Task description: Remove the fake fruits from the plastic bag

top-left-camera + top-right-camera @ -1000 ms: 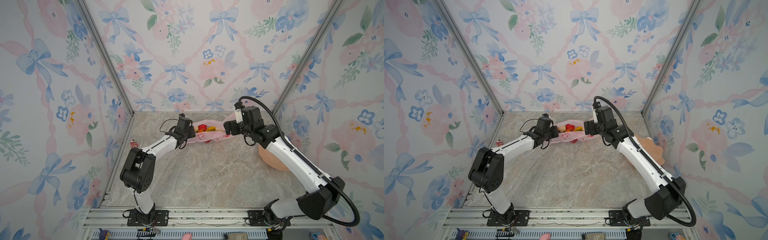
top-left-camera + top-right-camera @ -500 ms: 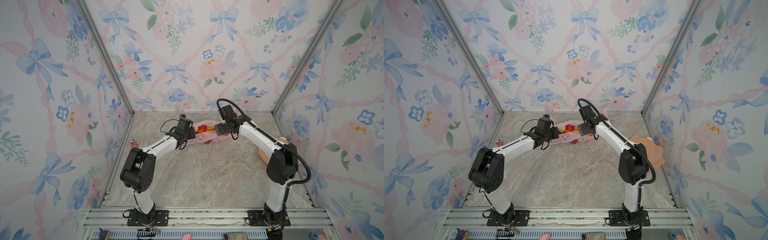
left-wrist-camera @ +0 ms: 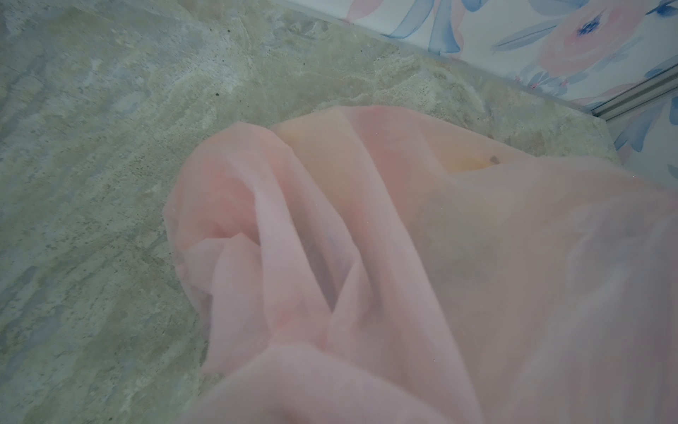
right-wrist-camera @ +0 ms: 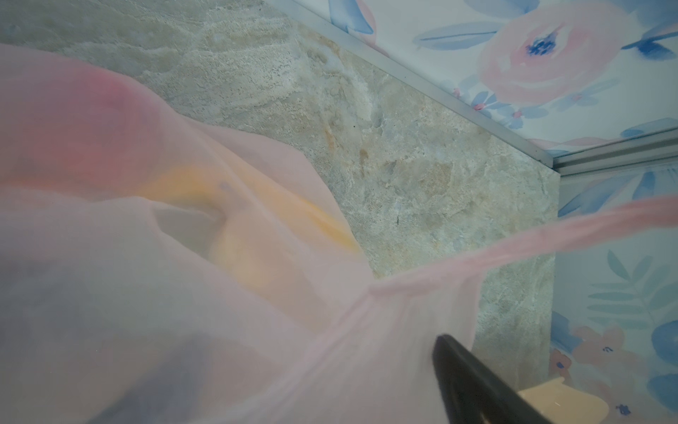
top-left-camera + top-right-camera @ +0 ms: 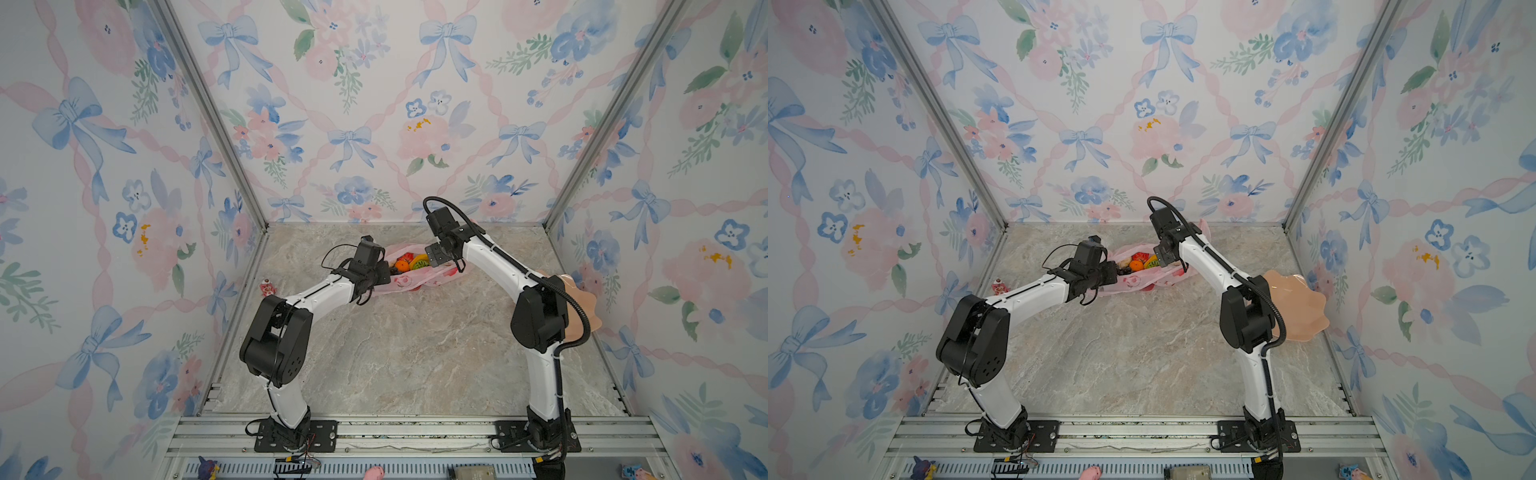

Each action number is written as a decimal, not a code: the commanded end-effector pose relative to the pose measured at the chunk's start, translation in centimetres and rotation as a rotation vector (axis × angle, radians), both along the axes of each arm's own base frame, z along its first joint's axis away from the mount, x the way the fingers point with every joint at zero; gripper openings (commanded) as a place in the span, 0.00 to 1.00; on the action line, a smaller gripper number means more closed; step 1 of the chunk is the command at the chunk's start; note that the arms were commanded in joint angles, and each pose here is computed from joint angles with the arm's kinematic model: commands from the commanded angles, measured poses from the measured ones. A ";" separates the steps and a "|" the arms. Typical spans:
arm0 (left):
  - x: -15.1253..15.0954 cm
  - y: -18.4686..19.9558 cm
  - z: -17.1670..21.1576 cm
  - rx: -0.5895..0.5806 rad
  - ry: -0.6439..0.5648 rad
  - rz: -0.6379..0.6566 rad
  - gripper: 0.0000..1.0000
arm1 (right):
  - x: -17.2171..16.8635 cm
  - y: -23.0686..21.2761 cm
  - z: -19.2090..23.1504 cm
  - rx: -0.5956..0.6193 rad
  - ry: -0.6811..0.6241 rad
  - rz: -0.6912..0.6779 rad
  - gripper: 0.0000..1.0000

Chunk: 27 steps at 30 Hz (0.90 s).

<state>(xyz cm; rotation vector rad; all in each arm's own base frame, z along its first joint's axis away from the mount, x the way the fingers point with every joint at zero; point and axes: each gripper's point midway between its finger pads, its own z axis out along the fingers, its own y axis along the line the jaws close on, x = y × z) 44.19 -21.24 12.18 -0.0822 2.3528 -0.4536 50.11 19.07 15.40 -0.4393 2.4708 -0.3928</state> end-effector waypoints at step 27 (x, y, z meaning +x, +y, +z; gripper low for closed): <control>-0.3 2.7 0.3 0.052 -0.068 -0.082 0.01 | 1.7 -3.4 5.7 1.105 -0.039 -0.184 0.00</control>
